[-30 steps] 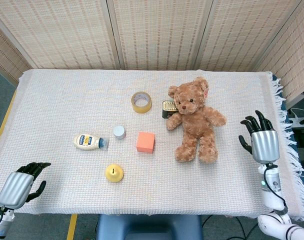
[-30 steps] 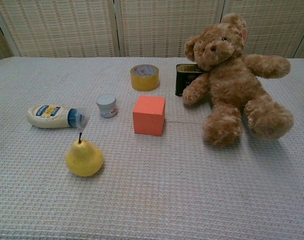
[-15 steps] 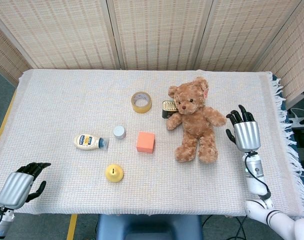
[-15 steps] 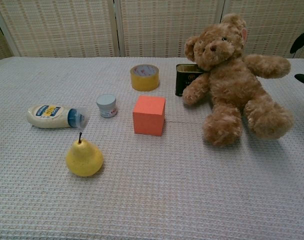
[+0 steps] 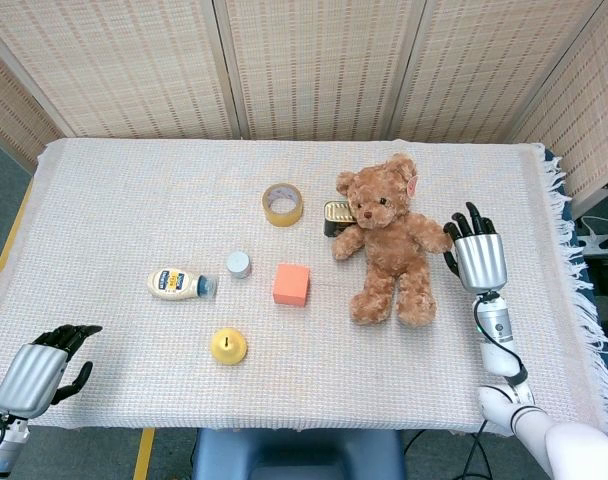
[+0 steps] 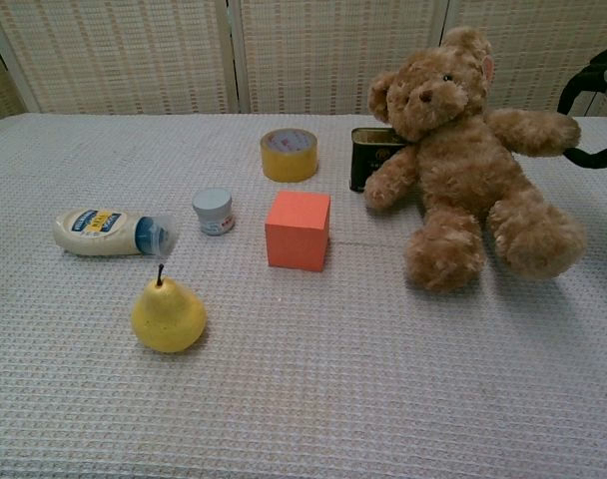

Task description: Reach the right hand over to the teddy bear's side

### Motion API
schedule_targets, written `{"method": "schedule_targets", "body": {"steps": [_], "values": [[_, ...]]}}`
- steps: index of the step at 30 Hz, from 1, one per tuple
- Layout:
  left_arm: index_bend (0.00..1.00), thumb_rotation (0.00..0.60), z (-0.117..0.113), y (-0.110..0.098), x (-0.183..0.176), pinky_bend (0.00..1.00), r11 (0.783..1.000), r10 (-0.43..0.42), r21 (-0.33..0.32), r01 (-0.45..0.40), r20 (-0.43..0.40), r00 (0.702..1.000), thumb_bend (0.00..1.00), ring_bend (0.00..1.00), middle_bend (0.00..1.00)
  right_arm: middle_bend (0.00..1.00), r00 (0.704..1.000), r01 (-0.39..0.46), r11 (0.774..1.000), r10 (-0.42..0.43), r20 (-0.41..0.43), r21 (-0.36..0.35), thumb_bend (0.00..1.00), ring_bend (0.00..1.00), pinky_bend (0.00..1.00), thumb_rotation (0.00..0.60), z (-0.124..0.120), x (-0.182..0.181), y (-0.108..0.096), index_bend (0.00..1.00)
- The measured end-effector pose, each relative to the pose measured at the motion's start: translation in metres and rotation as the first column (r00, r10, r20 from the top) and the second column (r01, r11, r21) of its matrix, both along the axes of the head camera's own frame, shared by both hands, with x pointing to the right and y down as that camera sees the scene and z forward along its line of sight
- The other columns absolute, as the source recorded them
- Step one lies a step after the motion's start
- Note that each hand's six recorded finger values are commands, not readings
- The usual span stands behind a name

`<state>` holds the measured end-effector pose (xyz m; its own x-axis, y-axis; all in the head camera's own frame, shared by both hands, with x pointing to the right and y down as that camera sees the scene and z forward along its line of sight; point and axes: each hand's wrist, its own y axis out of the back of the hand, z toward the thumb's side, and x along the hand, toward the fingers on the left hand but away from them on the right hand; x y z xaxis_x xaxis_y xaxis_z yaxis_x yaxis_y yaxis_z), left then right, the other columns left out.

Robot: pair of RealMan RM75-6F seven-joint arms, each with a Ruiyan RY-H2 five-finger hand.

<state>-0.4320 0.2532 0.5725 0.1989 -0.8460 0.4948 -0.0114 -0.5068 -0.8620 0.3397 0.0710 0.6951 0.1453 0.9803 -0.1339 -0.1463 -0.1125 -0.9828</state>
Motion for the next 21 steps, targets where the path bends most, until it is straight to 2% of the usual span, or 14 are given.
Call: {"method": "schedule_targets", "body": {"steps": [6, 12, 21], "values": [[0.23, 0.6, 0.0, 0.0, 0.0, 0.43, 1.0, 0.002, 0.0, -0.002, -0.004, 1.0, 0.44, 0.26, 0.3, 0.31, 1.0, -0.017, 1.0, 0.016, -0.025, -0.006, 0.15, 0.13, 0.37, 0.6, 0.008, 0.001, -0.006, 0.43], [0.23, 0.6, 0.0, 0.0, 0.0, 0.43, 1.0, 0.003, -0.001, -0.003, -0.004, 1.0, 0.44, 0.26, 0.3, 0.31, 1.0, -0.02, 1.0, 0.02, -0.019, -0.003, 0.15, 0.14, 0.4, 0.6, 0.012, -0.002, -0.008, 0.48], [0.23, 0.6, 0.0, 0.001, 0.001, 0.43, 1.0, 0.005, -0.002, -0.005, -0.003, 1.0, 0.44, 0.26, 0.3, 0.31, 1.0, -0.005, 1.0, 0.005, 0.005, -0.004, 0.15, 0.14, 0.4, 0.6, 0.014, -0.008, -0.006, 0.41]]}}
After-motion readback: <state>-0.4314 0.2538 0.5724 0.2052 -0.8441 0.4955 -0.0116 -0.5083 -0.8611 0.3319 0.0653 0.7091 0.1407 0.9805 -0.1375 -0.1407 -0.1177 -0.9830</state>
